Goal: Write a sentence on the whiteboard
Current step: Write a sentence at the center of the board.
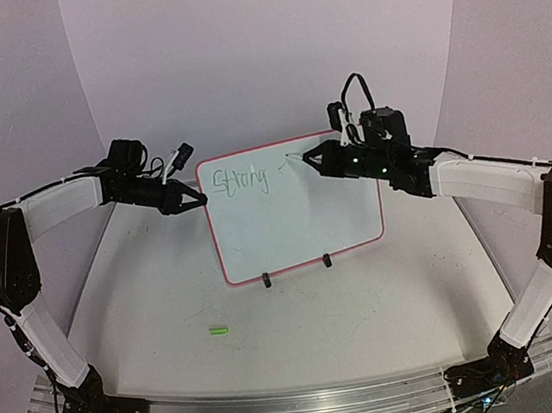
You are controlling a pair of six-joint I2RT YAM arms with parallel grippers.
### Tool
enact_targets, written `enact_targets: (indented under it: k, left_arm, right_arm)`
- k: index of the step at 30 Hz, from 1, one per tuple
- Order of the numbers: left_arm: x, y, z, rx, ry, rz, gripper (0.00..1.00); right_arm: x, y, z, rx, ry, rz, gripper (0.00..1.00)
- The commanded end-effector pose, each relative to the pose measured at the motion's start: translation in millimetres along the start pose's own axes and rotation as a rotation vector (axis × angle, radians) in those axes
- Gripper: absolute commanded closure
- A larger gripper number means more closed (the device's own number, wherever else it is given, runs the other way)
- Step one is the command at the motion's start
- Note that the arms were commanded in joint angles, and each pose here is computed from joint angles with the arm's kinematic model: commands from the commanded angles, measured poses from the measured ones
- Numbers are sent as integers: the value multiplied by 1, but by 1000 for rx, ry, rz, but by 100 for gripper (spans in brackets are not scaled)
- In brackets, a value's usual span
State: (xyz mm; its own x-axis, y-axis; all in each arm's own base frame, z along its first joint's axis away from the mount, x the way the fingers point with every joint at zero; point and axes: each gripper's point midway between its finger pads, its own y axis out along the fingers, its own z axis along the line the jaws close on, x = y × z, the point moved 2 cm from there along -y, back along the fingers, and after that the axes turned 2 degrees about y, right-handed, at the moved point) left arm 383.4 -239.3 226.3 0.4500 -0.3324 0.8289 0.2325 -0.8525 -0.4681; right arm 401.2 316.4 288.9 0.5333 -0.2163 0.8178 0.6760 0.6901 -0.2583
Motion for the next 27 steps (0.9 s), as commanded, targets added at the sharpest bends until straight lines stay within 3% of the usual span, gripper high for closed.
enact_targets:
  k: [1, 27]
  left_arm:
    - [-19, 9, 1, 43, 29, 85, 100]
    - [-18, 8, 0, 43, 33, 83, 100]
  right_arm:
    - [26, -11, 22, 77, -23, -62, 100]
    - [8, 16, -2, -5, 0, -16, 100]
